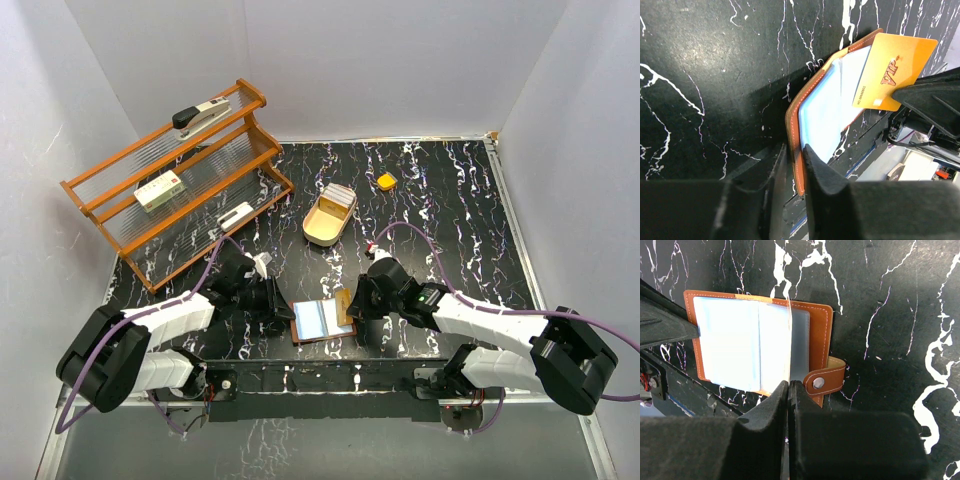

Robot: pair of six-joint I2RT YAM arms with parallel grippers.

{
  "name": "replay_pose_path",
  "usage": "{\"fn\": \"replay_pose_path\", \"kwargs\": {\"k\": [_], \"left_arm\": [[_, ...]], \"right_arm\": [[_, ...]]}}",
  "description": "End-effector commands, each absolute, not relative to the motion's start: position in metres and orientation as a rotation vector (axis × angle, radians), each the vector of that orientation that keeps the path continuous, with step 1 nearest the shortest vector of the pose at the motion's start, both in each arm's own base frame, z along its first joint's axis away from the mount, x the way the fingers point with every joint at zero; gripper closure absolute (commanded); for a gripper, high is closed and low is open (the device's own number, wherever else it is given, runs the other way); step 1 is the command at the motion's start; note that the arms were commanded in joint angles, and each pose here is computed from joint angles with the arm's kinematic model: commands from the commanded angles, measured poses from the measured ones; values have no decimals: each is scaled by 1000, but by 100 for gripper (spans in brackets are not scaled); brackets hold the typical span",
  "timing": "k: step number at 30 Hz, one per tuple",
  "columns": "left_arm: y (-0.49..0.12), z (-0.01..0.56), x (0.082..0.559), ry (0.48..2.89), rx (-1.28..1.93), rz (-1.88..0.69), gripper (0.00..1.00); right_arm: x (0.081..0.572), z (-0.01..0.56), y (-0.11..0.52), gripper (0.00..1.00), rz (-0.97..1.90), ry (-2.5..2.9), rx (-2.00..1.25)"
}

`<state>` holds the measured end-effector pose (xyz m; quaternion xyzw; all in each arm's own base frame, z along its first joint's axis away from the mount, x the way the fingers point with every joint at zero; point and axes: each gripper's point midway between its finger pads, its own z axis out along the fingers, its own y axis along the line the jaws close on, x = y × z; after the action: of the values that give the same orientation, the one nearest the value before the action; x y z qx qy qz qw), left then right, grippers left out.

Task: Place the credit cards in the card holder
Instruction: Insert the credit card into the card holder.

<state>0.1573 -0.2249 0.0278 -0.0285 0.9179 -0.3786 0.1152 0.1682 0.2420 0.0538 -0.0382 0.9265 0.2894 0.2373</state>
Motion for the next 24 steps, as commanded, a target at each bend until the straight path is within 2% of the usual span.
{"fn": "replay_pose_path", "kwargs": {"k": [1, 4, 10, 17, 24], "left_arm": [[-225, 35, 153, 2660, -98, -1143, 87], [-228, 38, 151, 2628, -124, -1207, 100], [-227, 33, 150, 2643, -115, -1192, 100], [-223, 22, 153, 2674, -97, -1120, 100], [-217, 16, 156, 2699, -72, -1047, 100]], "right_arm": [[175, 50, 236, 100, 741, 2509, -95], [176, 50, 237, 100, 743, 2509, -95], [175, 57, 242, 100, 769, 2506, -132], [166, 94, 271, 100, 1016, 2442, -178], [163, 89, 278, 100, 1046, 2477, -191]]}}
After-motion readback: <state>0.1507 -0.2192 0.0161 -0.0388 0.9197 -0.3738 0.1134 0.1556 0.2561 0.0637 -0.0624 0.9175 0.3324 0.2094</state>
